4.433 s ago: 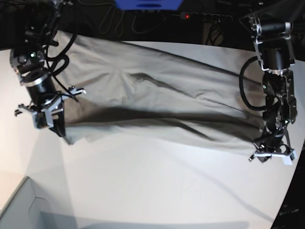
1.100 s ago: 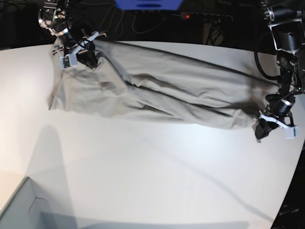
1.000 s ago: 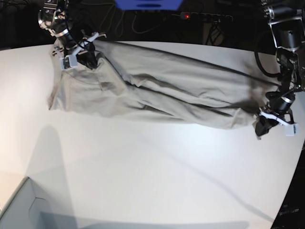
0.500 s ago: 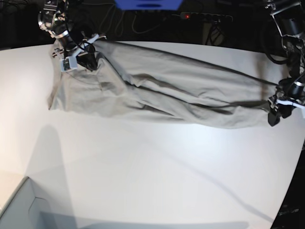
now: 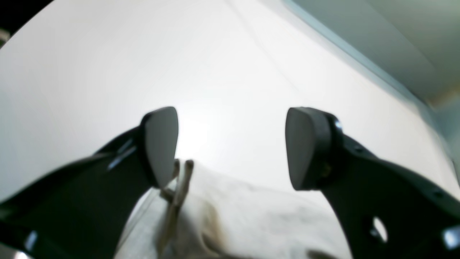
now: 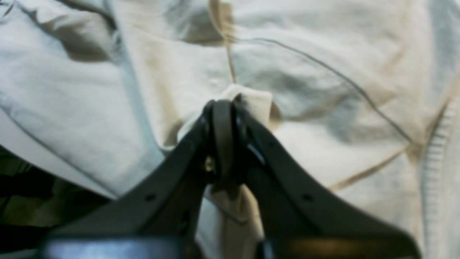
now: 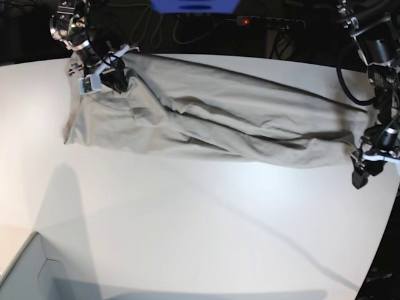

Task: Layout the t-shirt on the table in an organized manner, then fold the t-shirt properly

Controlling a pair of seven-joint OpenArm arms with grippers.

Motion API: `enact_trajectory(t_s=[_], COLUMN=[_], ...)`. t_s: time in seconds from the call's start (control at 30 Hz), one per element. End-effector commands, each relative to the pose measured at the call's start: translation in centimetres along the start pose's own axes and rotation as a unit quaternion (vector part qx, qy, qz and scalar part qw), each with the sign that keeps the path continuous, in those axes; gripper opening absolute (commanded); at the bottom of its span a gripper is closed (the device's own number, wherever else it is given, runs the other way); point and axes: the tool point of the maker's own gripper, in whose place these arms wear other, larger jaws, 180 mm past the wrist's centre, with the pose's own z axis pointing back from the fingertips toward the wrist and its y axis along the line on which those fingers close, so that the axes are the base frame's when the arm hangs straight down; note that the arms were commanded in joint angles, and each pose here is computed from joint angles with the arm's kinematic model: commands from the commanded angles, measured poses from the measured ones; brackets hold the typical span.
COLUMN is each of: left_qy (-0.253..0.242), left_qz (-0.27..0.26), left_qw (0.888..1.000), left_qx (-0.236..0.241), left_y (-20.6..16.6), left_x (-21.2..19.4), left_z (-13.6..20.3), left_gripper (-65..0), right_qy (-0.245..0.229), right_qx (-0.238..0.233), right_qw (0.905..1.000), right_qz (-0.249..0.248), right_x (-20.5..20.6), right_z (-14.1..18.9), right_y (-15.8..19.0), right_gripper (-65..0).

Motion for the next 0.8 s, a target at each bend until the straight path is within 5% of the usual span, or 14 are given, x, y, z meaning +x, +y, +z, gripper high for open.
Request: enact_trajectory(t_s=[0.0, 0.57, 0.63, 0.77], left_qy=[-0.005, 0.072, 0.078, 0.089], left_qz=[-0.01, 0.0, 0.003, 0.004], left_qw=[1.0, 0.997, 0.997, 0.996], left_qx=[-0.014, -0.005, -0.001, 0.007], left_y=[-0.7, -0.2, 0.1, 0.8], left_x=[0.7, -6.8, -7.5, -8.5], left_z=[-0.3, 2.3, 2.9, 3.8], left_gripper=[-20.2, -20.4, -23.8, -41.7], right_qy=[-0.024, -0.028, -0.028, -0.028], right_qx=[0.004, 0.004, 0.004, 0.004], right_qw=[0.9997, 0.9996, 0.9996, 0.9996], right_qz=[0.002, 0.001, 0.001, 0.001], right_x=[1.3, 1.6, 1.6, 1.6], right_z=[-0.1, -0.2, -0.2, -0.2], right_y=[-0.1, 0.0, 0.0, 0.0], right_gripper=[-65.0, -65.0, -65.0, -65.0])
